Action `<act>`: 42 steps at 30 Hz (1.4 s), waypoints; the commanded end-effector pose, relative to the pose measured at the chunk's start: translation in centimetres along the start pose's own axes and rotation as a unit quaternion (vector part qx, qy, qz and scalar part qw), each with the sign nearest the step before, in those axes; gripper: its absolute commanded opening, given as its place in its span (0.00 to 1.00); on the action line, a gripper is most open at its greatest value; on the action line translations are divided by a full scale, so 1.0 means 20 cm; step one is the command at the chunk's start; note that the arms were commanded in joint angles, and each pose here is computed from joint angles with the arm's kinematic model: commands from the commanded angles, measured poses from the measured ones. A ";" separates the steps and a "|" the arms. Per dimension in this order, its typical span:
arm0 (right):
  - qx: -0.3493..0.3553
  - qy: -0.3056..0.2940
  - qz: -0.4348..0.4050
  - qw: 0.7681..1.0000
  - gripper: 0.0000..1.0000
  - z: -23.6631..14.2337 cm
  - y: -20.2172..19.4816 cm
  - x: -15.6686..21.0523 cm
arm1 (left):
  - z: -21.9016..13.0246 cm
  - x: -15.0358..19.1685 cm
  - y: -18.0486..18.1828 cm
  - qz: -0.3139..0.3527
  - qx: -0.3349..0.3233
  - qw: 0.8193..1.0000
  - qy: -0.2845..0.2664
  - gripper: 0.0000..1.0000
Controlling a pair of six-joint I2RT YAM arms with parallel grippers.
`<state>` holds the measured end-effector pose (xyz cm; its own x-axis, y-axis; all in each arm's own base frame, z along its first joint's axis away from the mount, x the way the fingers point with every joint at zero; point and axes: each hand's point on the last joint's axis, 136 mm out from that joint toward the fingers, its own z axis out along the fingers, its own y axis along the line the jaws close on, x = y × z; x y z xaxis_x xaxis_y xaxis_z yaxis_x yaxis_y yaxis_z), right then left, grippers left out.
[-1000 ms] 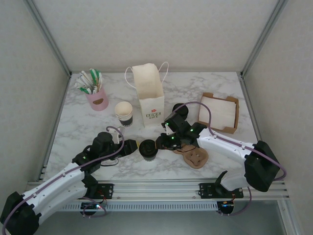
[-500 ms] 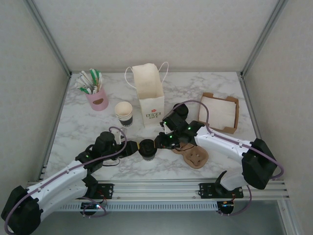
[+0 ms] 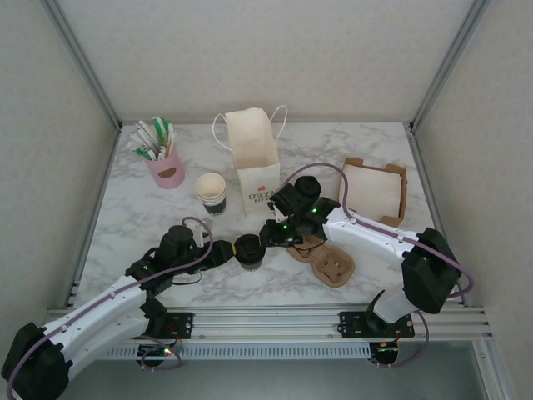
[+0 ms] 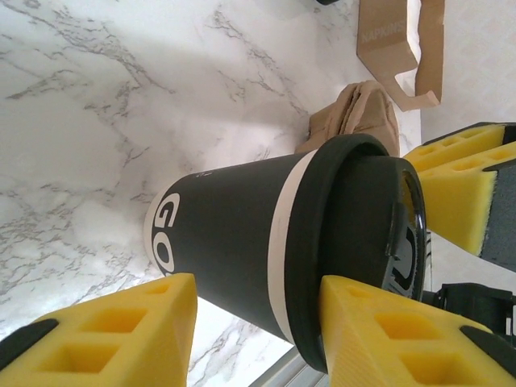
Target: Pack the takeout coffee
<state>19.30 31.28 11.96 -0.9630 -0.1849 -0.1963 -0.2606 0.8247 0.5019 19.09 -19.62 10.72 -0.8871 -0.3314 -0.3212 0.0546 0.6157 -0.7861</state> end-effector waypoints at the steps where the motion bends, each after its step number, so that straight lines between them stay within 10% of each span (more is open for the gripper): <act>1: 0.009 -0.017 -0.001 1.000 0.31 -0.06 0.00 0.00 | -0.02 0.01 -0.03 0.011 0.006 1.000 0.011 0.46; 29: 0.036 -0.036 -0.003 0.999 0.34 -0.19 -0.04 0.10 | -0.11 -0.18 -0.17 0.056 -0.022 0.997 -0.050 0.54; 42: 0.113 -0.144 -0.052 0.982 0.97 -0.96 -0.07 0.09 | -0.57 -0.58 -0.66 0.138 -0.003 0.965 -0.222 1.00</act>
<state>17.82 23.37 26.21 -0.8724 -0.1000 -0.4785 -0.3114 0.8682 0.3863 23.23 -16.88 28.49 -0.6192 -0.4304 -0.6567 0.2467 0.6874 -0.6831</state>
